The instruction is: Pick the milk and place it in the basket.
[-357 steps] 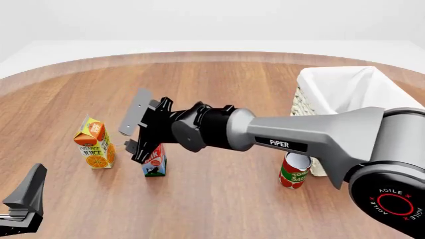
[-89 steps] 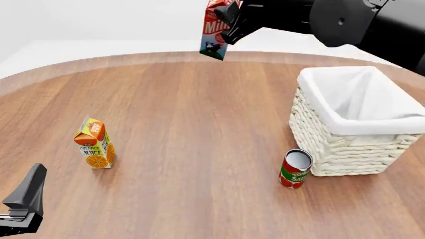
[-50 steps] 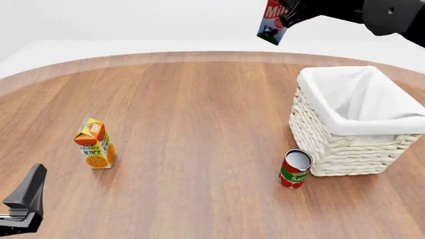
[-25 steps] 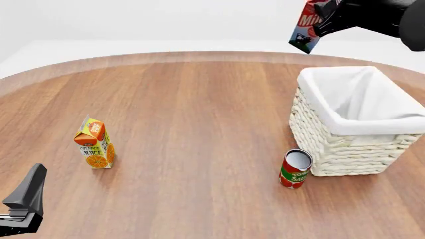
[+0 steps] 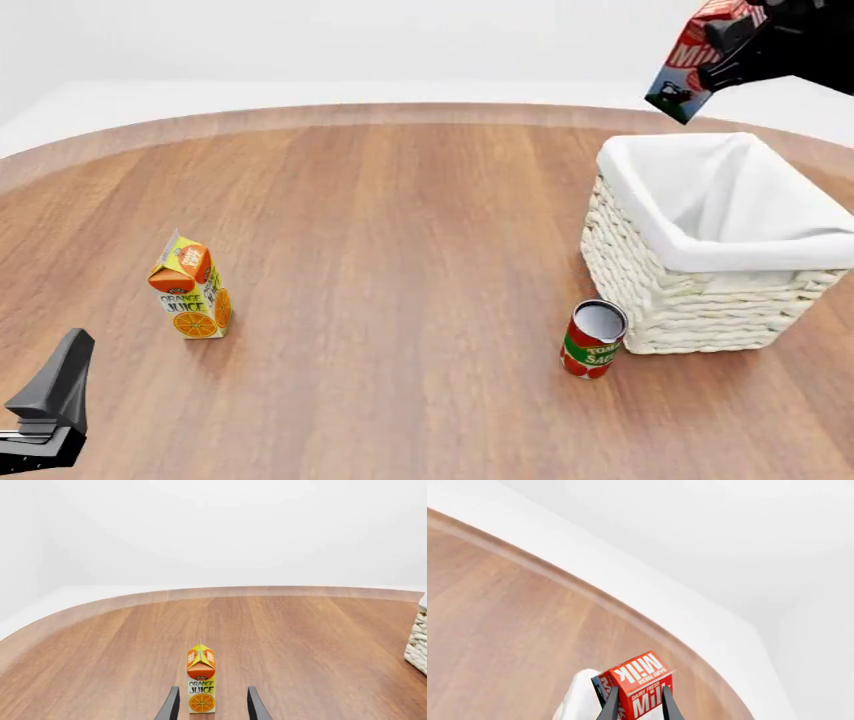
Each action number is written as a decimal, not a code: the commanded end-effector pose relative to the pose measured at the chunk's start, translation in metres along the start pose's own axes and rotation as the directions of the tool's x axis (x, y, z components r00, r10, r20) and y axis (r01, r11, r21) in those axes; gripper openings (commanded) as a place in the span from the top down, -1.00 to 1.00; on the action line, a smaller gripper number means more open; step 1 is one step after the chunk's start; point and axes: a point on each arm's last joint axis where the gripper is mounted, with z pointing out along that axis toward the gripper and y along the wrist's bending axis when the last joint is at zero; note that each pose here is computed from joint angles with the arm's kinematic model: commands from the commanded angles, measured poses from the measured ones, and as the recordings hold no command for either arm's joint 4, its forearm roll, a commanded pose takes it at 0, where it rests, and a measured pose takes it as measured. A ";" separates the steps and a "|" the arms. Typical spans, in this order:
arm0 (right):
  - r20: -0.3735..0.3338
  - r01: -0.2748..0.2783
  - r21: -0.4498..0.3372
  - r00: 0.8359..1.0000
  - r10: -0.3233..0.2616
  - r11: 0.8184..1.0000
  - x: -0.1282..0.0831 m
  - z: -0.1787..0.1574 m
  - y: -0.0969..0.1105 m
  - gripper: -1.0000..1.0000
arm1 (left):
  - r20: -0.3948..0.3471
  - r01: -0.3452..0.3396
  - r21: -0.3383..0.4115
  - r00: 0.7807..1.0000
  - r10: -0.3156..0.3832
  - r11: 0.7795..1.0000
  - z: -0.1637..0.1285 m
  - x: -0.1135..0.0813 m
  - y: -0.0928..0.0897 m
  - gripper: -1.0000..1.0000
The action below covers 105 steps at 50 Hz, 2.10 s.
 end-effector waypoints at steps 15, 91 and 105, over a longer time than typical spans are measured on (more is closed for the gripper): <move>-0.038 -0.002 0.094 0.999 0.006 0.996 0.026 -0.007 -0.020 1.00 | 0.000 0.000 0.000 1.000 0.000 1.000 0.000 0.000 0.000 -1.00; -0.146 0.093 0.022 0.985 -0.089 0.995 0.087 0.022 0.012 1.00 | 0.000 0.000 0.000 1.000 0.000 1.000 0.000 0.000 0.000 -1.00; -0.155 0.109 0.004 0.982 -0.107 0.994 0.092 0.023 0.017 1.00 | 0.000 0.000 0.000 1.000 0.000 1.000 0.000 0.000 0.000 -1.00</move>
